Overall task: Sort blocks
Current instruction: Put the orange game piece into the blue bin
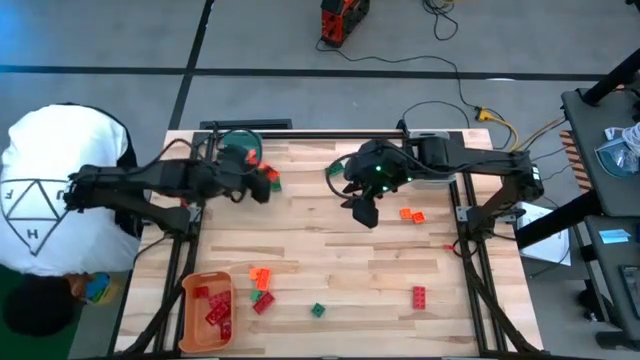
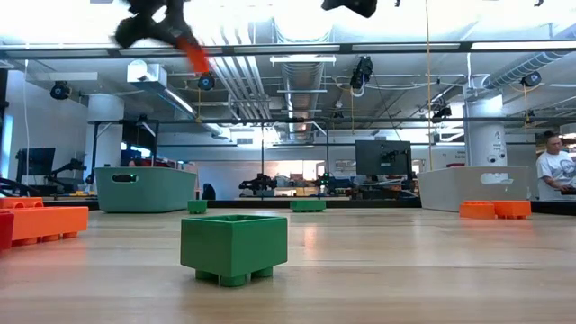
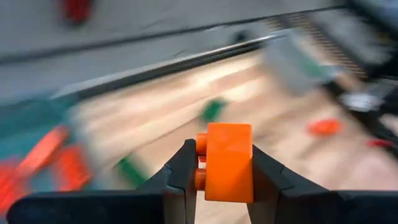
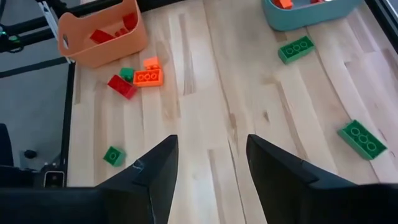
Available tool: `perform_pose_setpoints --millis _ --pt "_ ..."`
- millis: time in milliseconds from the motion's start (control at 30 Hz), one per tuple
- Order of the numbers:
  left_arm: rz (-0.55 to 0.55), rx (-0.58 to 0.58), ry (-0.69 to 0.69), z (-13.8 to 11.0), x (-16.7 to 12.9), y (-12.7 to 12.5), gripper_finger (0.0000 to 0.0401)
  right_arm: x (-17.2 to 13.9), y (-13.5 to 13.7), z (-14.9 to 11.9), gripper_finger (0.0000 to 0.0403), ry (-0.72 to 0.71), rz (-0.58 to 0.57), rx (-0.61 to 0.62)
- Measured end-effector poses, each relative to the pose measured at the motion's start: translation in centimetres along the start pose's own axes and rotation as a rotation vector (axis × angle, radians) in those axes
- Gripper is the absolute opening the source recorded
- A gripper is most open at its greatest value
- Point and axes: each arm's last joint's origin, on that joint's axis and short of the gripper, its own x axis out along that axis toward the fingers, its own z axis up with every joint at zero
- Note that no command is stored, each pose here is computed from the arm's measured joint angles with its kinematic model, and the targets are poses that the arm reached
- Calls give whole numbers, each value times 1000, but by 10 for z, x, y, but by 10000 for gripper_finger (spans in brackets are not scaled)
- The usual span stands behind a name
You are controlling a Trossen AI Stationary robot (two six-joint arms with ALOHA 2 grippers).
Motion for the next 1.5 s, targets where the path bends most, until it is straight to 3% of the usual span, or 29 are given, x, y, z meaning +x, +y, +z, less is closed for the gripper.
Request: perform_pose_setpoints --millis 167,400,600,933,1067,1233,1500 --pt "185 -81 82 -4 -4 29 76 -3 0 0 175 -6 1 0" --pt "246 -119 96 2 1 39 76 -3 -1 0 183 -7 -4 -14" --pt "346 -115 123 3 22 41 76 -3 -1 0 182 -11 -23 -25" --pt "612 -44 283 -2 60 65 77 -3 -1 0 180 -11 -23 -13" --pt "623 -43 310 -3 75 77 77 -3 -1 0 177 -11 -23 -14" --pt "493 -129 283 -8 100 97 77 -3 -1 0 172 -11 -23 -14" --pt "535 -132 287 -23 113 123 77 -3 -1 0 180 -11 -25 -6"
